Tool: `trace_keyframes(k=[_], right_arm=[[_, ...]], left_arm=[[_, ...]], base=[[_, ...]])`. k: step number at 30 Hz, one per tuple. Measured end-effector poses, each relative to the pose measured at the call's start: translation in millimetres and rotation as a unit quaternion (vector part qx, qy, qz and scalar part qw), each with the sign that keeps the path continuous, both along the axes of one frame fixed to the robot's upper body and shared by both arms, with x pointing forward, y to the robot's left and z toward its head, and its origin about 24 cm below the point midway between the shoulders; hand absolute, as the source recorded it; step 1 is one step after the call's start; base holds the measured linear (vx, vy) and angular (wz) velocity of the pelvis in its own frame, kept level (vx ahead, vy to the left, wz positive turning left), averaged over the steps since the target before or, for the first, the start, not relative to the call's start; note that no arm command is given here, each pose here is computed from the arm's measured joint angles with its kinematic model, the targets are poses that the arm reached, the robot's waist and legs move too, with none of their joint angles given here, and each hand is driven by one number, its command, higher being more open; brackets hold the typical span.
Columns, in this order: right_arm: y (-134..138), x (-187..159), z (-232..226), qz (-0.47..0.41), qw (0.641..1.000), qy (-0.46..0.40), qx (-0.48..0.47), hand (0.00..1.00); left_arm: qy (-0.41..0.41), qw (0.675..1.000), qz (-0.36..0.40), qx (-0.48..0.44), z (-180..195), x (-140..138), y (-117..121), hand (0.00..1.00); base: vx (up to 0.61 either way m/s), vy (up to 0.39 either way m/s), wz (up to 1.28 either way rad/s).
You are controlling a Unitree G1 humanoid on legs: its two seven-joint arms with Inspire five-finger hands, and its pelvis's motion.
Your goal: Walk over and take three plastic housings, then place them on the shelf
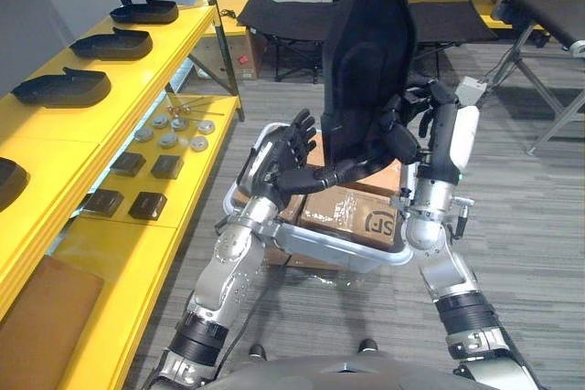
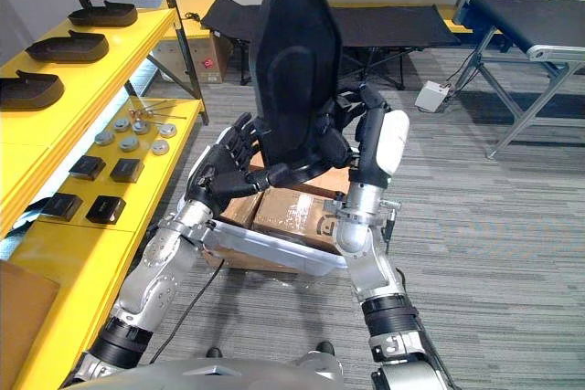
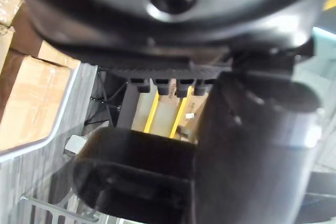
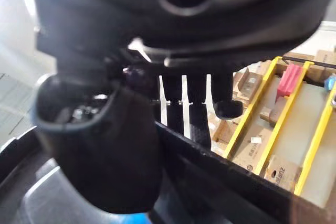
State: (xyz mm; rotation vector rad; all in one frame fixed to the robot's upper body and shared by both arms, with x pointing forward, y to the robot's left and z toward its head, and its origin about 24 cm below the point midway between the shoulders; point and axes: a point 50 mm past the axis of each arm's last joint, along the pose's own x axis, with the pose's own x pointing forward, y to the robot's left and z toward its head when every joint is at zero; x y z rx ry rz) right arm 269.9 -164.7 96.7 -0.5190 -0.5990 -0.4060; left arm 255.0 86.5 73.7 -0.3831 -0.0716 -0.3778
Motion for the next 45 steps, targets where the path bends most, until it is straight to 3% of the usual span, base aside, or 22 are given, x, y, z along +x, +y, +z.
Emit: trace_keyframes(k=[10, 11, 20, 26, 36, 37, 45], right_arm=[[32, -3, -15, 0.057, 0.997, 0.038, 0.039, 0.00], [33, -3, -17, 0.060, 0.996, 0.043, 0.046, 0.00], [33, -2, -29, 0.061, 0.994, 0.072, 0.060, 0.00], [41, -6, -31, 0.077, 0.992, 0.069, 0.065, 0.00], [42, -8, -26, 0.087, 0.993, 0.050, 0.066, 0.00], [43, -9, -24, 0.088, 0.993, 0.046, 0.066, 1.00], [55, -17, -11, 0.136, 0.988, -0.004, 0.067, 1.00]], left_arm=[[0.017, 0.998, -0.010, -0.066, 1, 1, -3, 1.00], [0.019, 0.998, -0.010, -0.066, 1, 1, -3, 0.00], [0.047, 0.997, -0.046, -0.047, -5, 1, -7, 0.00], [0.073, 0.997, 0.006, -0.038, -13, 12, 12, 0.00], [0.082, 0.993, -0.022, -0.081, -13, 10, 10, 0.00], [0.082, 0.993, -0.026, -0.086, -13, 10, 10, 0.00], [0.084, 0.986, -0.041, -0.138, -12, 8, 8, 0.00]], base=[[0.00, 0.000, 0.00], [0.00, 0.000, 0.00], [0.00, 0.000, 0.00], [0.00, 0.000, -0.01], [0.00, 0.000, -0.01], [0.00, 0.000, 0.00], [0.00, 0.000, 0.00]])
